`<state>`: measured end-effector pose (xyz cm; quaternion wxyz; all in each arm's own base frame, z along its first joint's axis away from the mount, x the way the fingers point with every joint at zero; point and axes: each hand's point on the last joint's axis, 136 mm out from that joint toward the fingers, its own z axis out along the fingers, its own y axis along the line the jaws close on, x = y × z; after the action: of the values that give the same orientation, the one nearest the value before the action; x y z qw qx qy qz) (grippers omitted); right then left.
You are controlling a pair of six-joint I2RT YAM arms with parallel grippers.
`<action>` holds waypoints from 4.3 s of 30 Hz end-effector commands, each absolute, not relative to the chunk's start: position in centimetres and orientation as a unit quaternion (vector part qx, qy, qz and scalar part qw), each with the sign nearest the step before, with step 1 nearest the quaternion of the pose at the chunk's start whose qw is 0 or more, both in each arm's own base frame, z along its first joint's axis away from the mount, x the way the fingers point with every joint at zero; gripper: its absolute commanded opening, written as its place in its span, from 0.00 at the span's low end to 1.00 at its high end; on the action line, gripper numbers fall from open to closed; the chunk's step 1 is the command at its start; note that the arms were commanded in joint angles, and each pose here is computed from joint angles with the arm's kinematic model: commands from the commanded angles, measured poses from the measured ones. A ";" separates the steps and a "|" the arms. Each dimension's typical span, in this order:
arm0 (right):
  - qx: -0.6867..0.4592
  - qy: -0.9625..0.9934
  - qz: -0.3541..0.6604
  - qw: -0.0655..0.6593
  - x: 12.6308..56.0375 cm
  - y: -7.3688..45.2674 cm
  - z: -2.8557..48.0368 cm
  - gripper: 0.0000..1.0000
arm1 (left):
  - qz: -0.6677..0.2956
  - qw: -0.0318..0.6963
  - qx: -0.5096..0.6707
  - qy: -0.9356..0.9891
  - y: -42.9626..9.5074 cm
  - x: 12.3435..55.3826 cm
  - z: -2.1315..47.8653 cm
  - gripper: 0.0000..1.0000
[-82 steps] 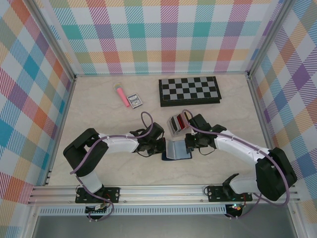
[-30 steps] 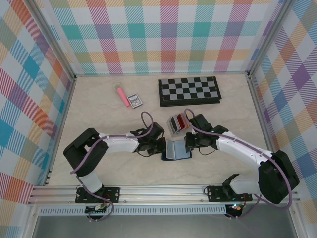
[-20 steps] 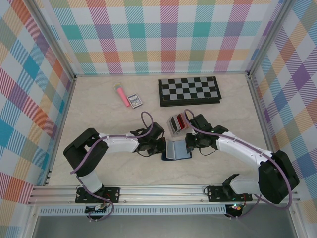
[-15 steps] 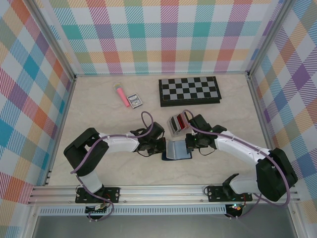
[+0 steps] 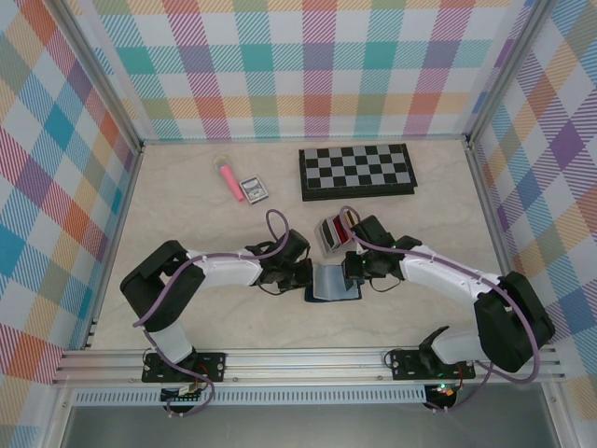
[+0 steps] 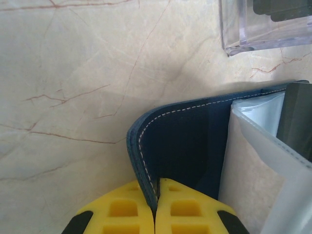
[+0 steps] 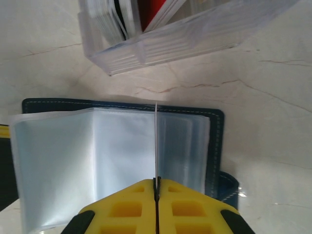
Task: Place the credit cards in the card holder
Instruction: Turn over the card slot in the card holder, then insert the credit card into the card slot.
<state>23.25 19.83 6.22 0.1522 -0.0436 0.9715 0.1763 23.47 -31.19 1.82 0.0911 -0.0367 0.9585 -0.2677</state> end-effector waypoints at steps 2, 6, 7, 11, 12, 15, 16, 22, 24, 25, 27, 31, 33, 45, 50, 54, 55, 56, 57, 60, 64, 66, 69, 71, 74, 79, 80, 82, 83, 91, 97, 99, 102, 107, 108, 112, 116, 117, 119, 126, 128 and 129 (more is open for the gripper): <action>-0.036 0.961 0.237 0.141 22.9 22.0 6.4 0.08 | -0.204 0.049 -0.043 0.977 -28.7 21.8 -2.3 0.00; -0.032 0.955 0.256 0.145 23.2 22.7 7.1 0.08 | -0.202 0.048 -0.044 0.977 -28.6 21.7 -2.5 0.00; -0.032 0.954 0.260 0.144 23.2 22.9 7.1 0.08 | -0.203 0.048 -0.044 0.977 -28.6 21.7 -2.5 0.00; -0.026 0.949 0.283 0.138 23.2 23.6 7.1 0.08 | -0.201 0.048 -0.047 0.977 -28.4 21.7 -2.7 0.00; -0.023 0.947 0.289 0.139 23.2 23.8 7.1 0.08 | -0.201 0.048 -0.048 0.977 -28.4 21.7 -2.8 0.00; -0.016 0.946 0.293 0.138 23.3 23.9 7.0 0.09 | -0.207 0.046 -0.052 0.976 -28.6 21.6 -3.0 0.00; -0.014 0.946 0.292 0.138 23.3 23.9 6.9 0.09 | -0.208 0.045 -0.052 0.976 -28.6 21.6 -3.1 0.00; -0.017 0.950 0.258 0.172 23.6 22.3 9.0 0.09 | -0.203 0.040 -0.056 0.977 -28.3 21.4 -3.8 0.00; -0.019 0.956 0.214 0.198 23.9 20.4 9.7 0.09 | -0.201 0.040 -0.055 0.977 -28.2 21.4 -3.8 0.00; -0.023 0.960 0.186 0.206 23.9 19.3 9.8 0.09 | -0.201 0.040 -0.055 0.977 -28.2 21.4 -3.9 0.00; -0.033 0.966 0.149 0.208 23.7 18.0 9.6 0.09 | -0.202 0.039 -0.054 0.977 -28.3 21.4 -3.8 0.00; -0.044 0.973 0.132 0.186 23.3 17.6 8.4 0.09 | -0.203 0.038 -0.052 0.977 -28.5 21.5 -3.7 0.00; -0.043 0.974 0.134 0.180 23.1 17.7 7.9 0.09 | -0.203 0.039 -0.050 0.977 -28.5 21.5 -3.6 0.00; -0.045 0.977 0.119 0.173 23.2 17.4 7.1 0.09 | -0.200 0.038 -0.050 0.978 -28.4 21.4 -3.7 0.00; -0.046 0.979 0.116 0.161 23.0 17.5 6.2 0.08 | -0.202 0.038 -0.050 0.977 -28.4 21.5 -3.6 0.00; -0.040 0.976 0.144 0.158 22.9 18.4 5.9 0.08 | -0.201 0.038 -0.050 0.978 -28.4 21.4 -3.6 0.00; -0.036 0.974 0.155 0.160 22.9 18.7 6.1 0.08 | -0.201 0.038 -0.051 0.978 -28.4 21.5 -3.6 0.00; -0.033 0.972 0.166 0.163 23.0 19.0 6.4 0.08 | -0.201 0.038 -0.050 0.978 -28.4 21.4 -3.6 0.00; -0.031 0.969 0.181 0.165 23.0 19.5 6.8 0.08 | -0.200 0.038 -0.051 0.978 -28.4 21.5 -3.7 0.00; -0.026 0.960 0.220 0.172 23.1 20.7 8.0 0.09 | -0.201 0.036 -0.050 0.978 -28.5 21.4 -3.8 0.00; -0.024 0.958 0.220 0.181 23.4 20.7 9.1 0.09 | -0.202 0.037 -0.049 0.978 -28.5 21.5 -3.7 0.00; -0.026 0.955 0.230 0.186 23.4 21.0 9.7 0.09 | -0.202 0.037 -0.050 0.977 -28.5 21.5 -3.7 0.00; -0.033 0.948 0.261 0.181 23.2 22.0 10.6 0.10 | -0.201 0.037 -0.050 0.978 -28.5 21.5 -3.8 0.00; -0.038 0.943 0.283 0.171 23.0 22.8 10.8 0.10 | -0.203 0.038 -0.049 0.977 -28.6 21.5 -3.7 0.00; -0.041 0.936 0.313 0.156 22.7 24.0 10.4 0.11 | -0.205 0.041 -0.049 0.977 -28.6 21.6 -3.5 0.00; -0.019 0.933 0.333 0.134 22.5 24.8 8.8 0.11 | -0.200 0.046 -0.049 0.978 -28.3 21.6 -3.2 0.00; -0.016 0.933 0.332 0.134 22.5 24.8 8.5 0.11 | -0.199 0.047 -0.048 0.978 -28.2 21.6 -3.2 0.00; -0.005 0.937 0.323 0.136 22.6 24.3 7.7 0.11 | -0.197 0.050 -0.049 0.978 -28.0 21.6 -3.0 0.03; 0.001 0.940 0.313 0.133 22.6 24.0 7.1 0.11 | -0.196 0.051 -0.049 0.978 -28.0 21.6 -2.9 0.05; 0.015 0.949 0.295 0.107 22.2 23.7 4.0 0.10 | -0.176 0.065 -0.047 0.981 -26.5 21.4 -1.6 0.31; 0.023 0.952 0.287 0.100 22.1 23.5 3.2 0.10 | -0.160 0.103 -0.063 0.980 -24.6 21.5 0.5 0.55; 0.023 0.952 0.288 0.101 22.1 23.5 3.3 0.10 | -0.163 0.117 -0.067 0.977 -24.3 21.8 1.2 0.62; 0.025 0.953 0.285 0.102 22.2 23.4 3.3 0.10 | -0.171 0.136 -0.072 0.973 -24.4 22.3 2.3 0.70; 0.026 0.952 0.286 0.104 22.3 23.4 3.6 0.10 | -0.195 0.152 -0.070 0.966 -25.3 23.0 3.3 0.80; 0.025 0.952 0.286 0.105 22.3 23.4 3.6 0.10 | -0.202 0.155 -0.069 0.965 -25.6 23.1 3.4 0.80; 0.024 0.952 0.286 0.110 22.5 23.4 4.0 0.10 | -0.222 0.159 -0.065 0.960 -26.5 23.5 3.8 0.82; 0.025 0.952 0.285 0.113 22.5 23.3 4.2 0.10 | -0.243 0.175 -0.069 0.951 -26.7 23.7 4.8 0.83; 0.025 0.952 0.284 0.113 22.5 23.2 4.2 0.10 | -0.246 0.182 -0.073 0.949 -26.7 23.8 5.1 0.83; 0.024 0.952 0.282 0.112 22.5 23.2 4.1 0.10 | -0.263 0.198 -0.078 0.941 -26.8 24.0 6.0 0.84; 0.024 0.950 0.289 0.115 22.4 23.2 4.4 0.10 | -0.285 0.173 -0.051 0.942 -29.0 24.1 5.5 0.81; 0.022 0.947 0.297 0.121 22.4 23.4 5.2 0.10 | -0.285 0.156 -0.047 0.945 -29.7 24.1 4.8 0.78; 0.022 0.945 0.302 0.126 22.5 23.4 5.6 0.10 | -0.281 0.150 -0.044 0.947 -29.9 24.1 4.4 0.74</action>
<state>22.77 23.81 4.91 0.1194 0.0147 0.9458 0.3015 23.78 -28.19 4.32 0.1624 -0.0611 0.9485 -0.2649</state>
